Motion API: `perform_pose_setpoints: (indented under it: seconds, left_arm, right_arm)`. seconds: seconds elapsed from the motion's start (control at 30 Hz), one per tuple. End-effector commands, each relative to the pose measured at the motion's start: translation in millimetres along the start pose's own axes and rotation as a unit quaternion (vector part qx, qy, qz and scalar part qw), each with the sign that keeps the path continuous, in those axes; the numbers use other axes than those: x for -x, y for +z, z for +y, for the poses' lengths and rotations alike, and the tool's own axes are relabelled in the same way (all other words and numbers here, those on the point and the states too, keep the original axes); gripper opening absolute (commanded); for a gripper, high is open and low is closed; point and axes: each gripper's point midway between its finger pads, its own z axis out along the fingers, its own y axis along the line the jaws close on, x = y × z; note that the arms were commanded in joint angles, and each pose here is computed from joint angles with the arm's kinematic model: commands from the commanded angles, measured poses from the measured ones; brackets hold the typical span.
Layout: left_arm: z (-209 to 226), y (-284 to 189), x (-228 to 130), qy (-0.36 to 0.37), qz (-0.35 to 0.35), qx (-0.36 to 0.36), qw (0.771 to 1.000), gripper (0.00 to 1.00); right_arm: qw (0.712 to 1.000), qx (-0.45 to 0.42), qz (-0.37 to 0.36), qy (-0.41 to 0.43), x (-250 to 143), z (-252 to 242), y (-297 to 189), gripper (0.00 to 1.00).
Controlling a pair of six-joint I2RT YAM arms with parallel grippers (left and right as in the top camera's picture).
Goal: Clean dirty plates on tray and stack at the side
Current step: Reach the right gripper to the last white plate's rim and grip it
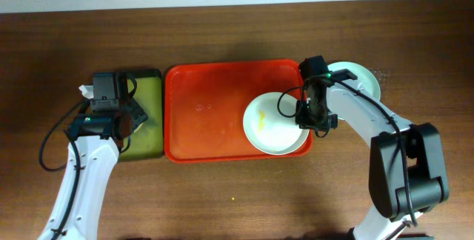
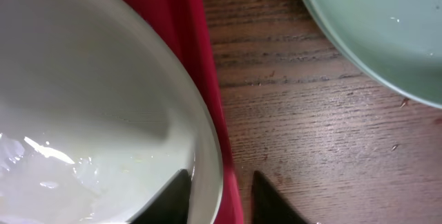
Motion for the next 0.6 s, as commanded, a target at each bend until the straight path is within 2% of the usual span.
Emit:
perform_pose_setpoints:
  seconds: [0.0,0.27,0.43,0.57]
  left_arm:
    - [-3,-6,9,-0.004,-0.013,-0.007,1.000,0.00]
    - [-3,-6,9,-0.004,-0.013,-0.007,1.000,0.00]
    - [-3,-6,9,-0.004,-0.012,-0.008,1.000,0.00]
    - [-4,-6,8,-0.004,-0.010,-0.010,1.000,0.00]
  right_arm:
    - [1.000,0.001,0.005,0.000,-2,2,7,0.15]
    - [0.997,0.069,0.022,-0.004,-7,28,7,0.15]
    - [0.999,0.037,0.000,-0.013,-1,24,12,0.22]
    - [0.998,0.050,0.032,-0.013,-10,30,30,0.22]
